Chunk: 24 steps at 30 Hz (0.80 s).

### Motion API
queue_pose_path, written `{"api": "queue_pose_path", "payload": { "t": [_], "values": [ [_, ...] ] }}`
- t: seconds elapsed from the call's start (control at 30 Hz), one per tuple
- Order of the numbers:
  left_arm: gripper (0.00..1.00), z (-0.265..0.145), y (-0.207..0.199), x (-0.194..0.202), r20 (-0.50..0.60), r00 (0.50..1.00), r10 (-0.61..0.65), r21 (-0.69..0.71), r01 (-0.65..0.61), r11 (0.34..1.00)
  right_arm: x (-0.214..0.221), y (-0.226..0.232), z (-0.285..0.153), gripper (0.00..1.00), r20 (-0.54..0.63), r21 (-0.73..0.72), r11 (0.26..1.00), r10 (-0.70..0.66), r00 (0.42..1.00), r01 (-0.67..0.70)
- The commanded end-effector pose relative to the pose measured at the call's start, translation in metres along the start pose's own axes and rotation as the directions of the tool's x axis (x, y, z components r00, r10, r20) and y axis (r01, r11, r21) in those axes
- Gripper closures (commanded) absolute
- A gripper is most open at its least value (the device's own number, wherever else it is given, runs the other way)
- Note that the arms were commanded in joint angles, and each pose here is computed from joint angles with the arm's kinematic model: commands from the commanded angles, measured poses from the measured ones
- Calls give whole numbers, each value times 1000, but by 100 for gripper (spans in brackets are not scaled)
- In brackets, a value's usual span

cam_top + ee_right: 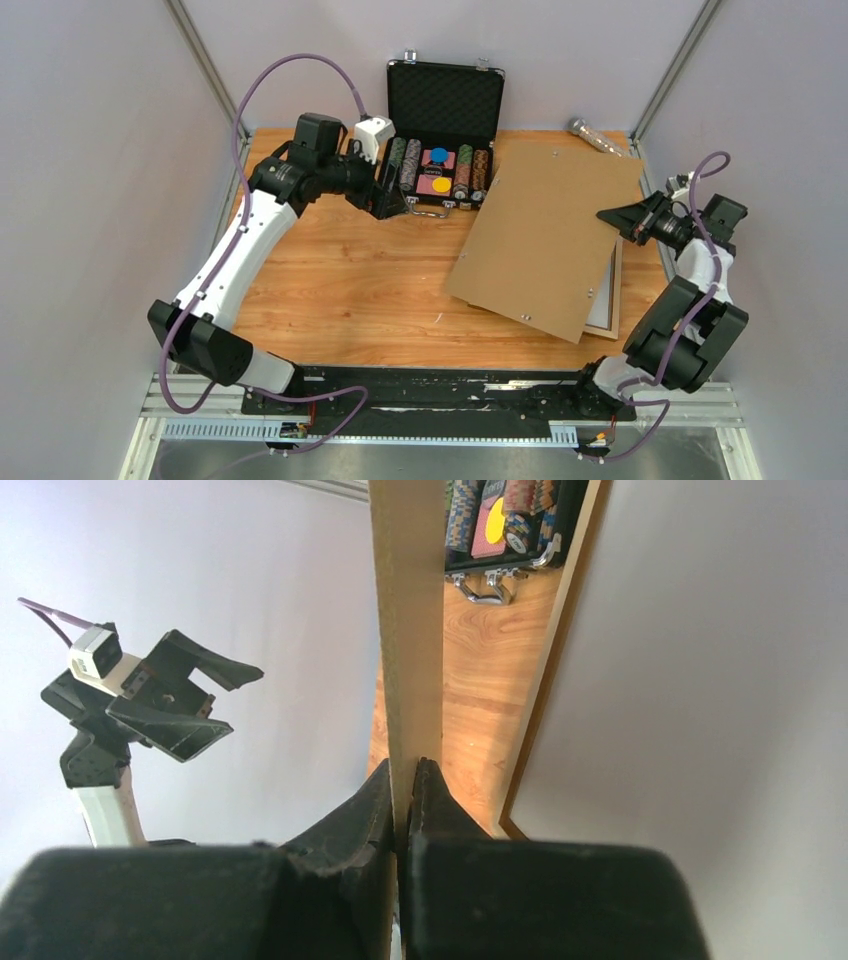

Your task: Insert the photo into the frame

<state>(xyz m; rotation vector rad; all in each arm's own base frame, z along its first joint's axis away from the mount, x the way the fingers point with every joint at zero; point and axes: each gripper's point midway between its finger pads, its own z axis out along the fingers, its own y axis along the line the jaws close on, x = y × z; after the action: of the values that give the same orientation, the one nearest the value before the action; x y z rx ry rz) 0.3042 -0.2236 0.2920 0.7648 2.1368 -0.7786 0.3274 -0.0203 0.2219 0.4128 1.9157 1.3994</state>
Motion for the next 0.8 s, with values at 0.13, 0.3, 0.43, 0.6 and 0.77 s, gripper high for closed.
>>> {"api": "queue_pose_path", "payload": {
  "t": [0.13, 0.3, 0.43, 0.6, 0.77],
  "values": [
    [1, 4, -5, -19, 61, 998, 34, 28, -36, 999, -28, 1, -31, 100, 18, -58, 998, -25, 1000, 26],
    [1, 12, -1, -15, 47, 999, 24, 35, -26, 999, -41, -24, -39, 100, 16, -35, 999, -3, 1000, 4],
    [1, 19, 2, -14, 39, 999, 14, 37, -15, 999, -50, -42, -44, 100, 12, -24, 1000, 15, 1000, -15],
    [1, 27, 7, -13, 22, 1000, 4, 33, -5, 999, -60, -58, -47, 100, 3, -15, 999, 32, 999, -32],
    [1, 33, 12, -10, 4, 1000, -4, 24, 4, 1000, -70, -64, -47, 100, -4, -16, 1000, 25, 1000, -25]
  ]
}}
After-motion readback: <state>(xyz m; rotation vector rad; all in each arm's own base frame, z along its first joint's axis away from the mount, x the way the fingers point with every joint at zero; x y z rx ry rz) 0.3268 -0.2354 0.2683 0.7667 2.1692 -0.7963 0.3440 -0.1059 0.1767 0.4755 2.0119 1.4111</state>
